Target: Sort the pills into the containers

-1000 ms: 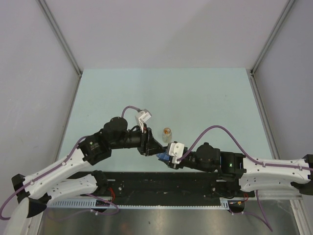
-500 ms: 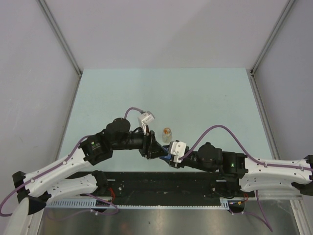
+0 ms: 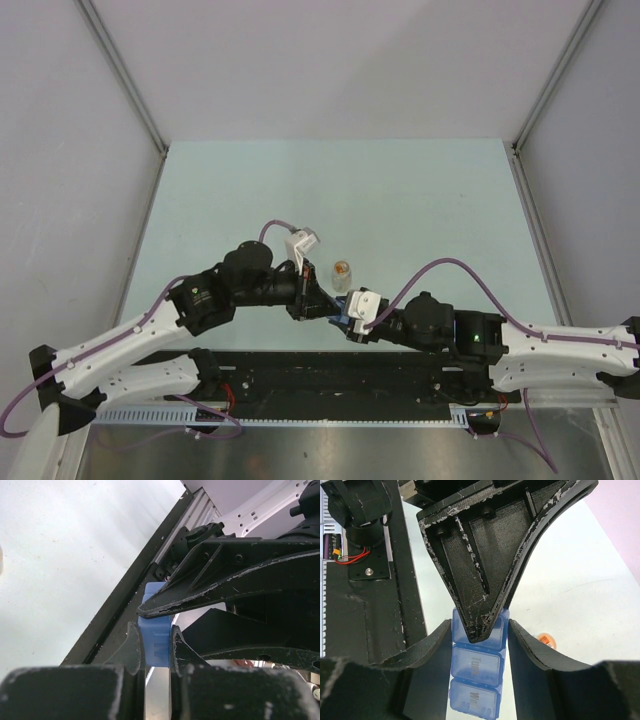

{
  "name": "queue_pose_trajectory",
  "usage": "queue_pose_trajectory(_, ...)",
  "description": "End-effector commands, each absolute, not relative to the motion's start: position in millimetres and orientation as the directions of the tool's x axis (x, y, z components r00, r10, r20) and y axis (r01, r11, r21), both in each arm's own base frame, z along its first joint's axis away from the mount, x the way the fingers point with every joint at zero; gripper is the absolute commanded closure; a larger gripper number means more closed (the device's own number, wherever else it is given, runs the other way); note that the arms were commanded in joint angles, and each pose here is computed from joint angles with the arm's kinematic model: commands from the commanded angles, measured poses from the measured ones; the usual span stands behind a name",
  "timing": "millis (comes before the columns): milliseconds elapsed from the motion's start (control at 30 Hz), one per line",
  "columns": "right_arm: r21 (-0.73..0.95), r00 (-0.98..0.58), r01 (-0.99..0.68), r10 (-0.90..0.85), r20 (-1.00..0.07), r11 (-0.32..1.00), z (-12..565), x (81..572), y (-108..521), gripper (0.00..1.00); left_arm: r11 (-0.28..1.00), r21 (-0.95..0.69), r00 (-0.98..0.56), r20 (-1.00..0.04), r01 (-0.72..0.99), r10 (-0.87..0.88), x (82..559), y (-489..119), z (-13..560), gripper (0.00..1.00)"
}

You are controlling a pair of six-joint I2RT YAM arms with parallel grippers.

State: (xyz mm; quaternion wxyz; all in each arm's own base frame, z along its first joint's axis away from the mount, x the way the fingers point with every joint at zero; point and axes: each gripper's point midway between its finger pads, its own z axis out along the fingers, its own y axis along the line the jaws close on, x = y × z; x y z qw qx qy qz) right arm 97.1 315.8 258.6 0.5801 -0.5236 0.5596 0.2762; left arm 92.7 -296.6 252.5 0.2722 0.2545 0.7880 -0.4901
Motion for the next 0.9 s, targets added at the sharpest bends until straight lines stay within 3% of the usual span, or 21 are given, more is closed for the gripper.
queue_pose_trajectory(0,-0.260,0.230,-0.900,-0.126,-0.965,0.349,306,98,316,0.83,0.309,-0.630,-0.692,-0.703,0.712,0.161,79,-303,270,0.99)
queue_pose_trajectory(33,-0.254,0.225,-0.900,-0.121,-0.967,0.354,307,99,315,0.59,0.314,-0.629,-0.692,-0.705,0.712,0.158,79,-303,270,1.00)
queue_pose_trajectory(100,-0.230,0.207,-0.903,-0.100,-0.973,0.362,311,98,314,0.38,0.326,-0.631,-0.697,-0.701,0.704,0.148,81,-301,269,1.00)
queue_pose_trajectory(133,-0.217,0.199,-0.907,-0.086,-0.976,0.361,314,97,313,0.17,0.334,-0.630,-0.698,-0.701,0.701,0.143,82,-301,268,1.00)
queue_pose_trajectory(233,-0.177,0.181,-0.923,-0.020,-0.983,0.340,327,89,311,0.00,0.348,-0.631,-0.702,-0.700,0.693,0.129,84,-299,267,1.00)
queue_pose_trajectory(433,0.022,0.031,-0.932,0.140,-0.990,0.363,366,87,299,0.00,0.380,-0.639,-0.711,-0.699,0.669,0.076,90,-294,270,1.00)
queue_pose_trajectory(533,0.069,-0.018,-0.918,0.133,-0.991,0.391,375,92,289,0.00,0.407,-0.642,-0.705,-0.709,0.649,0.006,97,-287,278,1.00)
queue_pose_trajectory(700,0.042,-0.021,-0.918,0.057,-0.998,0.395,366,92,279,0.00,0.451,-0.658,-0.681,-0.719,0.603,-0.137,110,-269,294,1.00)
queue_pose_trajectory(867,-0.079,0.036,-0.909,-0.111,-0.993,0.408,336,93,278,0.00,0.406,-0.672,-0.683,-0.716,0.619,-0.143,101,-265,303,1.00)
